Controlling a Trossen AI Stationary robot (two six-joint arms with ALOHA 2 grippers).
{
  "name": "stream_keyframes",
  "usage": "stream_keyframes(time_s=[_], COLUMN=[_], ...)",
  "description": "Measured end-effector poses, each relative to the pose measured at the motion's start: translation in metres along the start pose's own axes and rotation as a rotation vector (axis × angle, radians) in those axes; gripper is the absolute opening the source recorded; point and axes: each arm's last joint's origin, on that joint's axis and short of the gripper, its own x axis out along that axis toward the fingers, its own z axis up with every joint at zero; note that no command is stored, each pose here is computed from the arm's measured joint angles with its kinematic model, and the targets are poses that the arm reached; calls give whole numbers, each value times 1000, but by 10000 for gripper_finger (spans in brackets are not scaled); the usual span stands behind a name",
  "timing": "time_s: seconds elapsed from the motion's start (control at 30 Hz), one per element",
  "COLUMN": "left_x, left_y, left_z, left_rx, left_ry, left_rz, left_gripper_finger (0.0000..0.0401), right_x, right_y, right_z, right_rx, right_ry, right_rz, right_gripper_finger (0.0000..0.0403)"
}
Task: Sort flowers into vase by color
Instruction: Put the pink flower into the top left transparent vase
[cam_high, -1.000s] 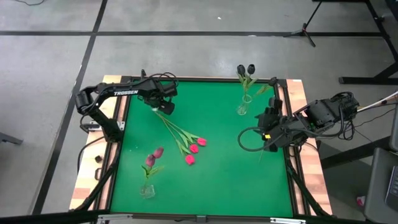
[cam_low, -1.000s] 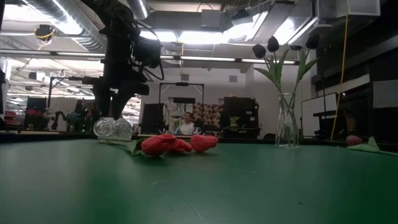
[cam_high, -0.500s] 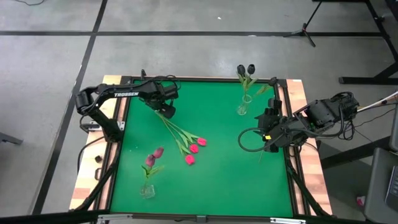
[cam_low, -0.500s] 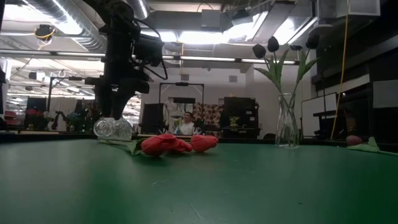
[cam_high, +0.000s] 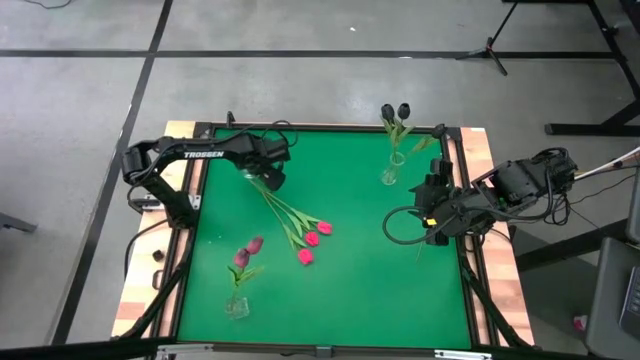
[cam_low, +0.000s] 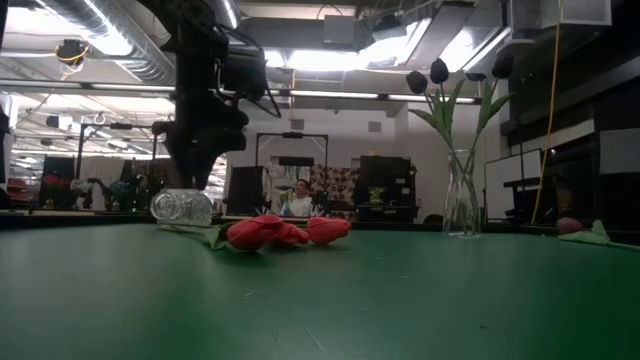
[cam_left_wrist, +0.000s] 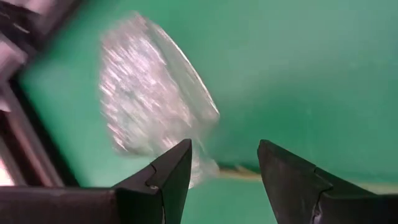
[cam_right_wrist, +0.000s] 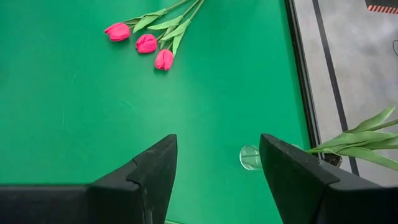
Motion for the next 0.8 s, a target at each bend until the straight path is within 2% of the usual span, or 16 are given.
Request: stream_keyframes(time_s=[0.17,0.3,0.47,0.63,0.8], left_x=[-1,-1,2,4,4], left_y=[-3,-5,1,3,3], left_z=[1,3,7,14,14], left_rx=[-6,-97,-102,-106,-116], left_ry=[-36,-54,4,-2,7], left_rz=[9,-10,-109,-198,-194], left_gripper_finger=[181,181,185,221,272], right_x=[0,0,0,0,0], right_y=[0,0,0,0,1], right_z=[0,0,0,0,0], right_rx=[1,1,1,2,2], right_ry=[6,6,6,7,16], right_rz=[14,17,17,17,42], right_gripper_finger=[227,227,227,227,227])
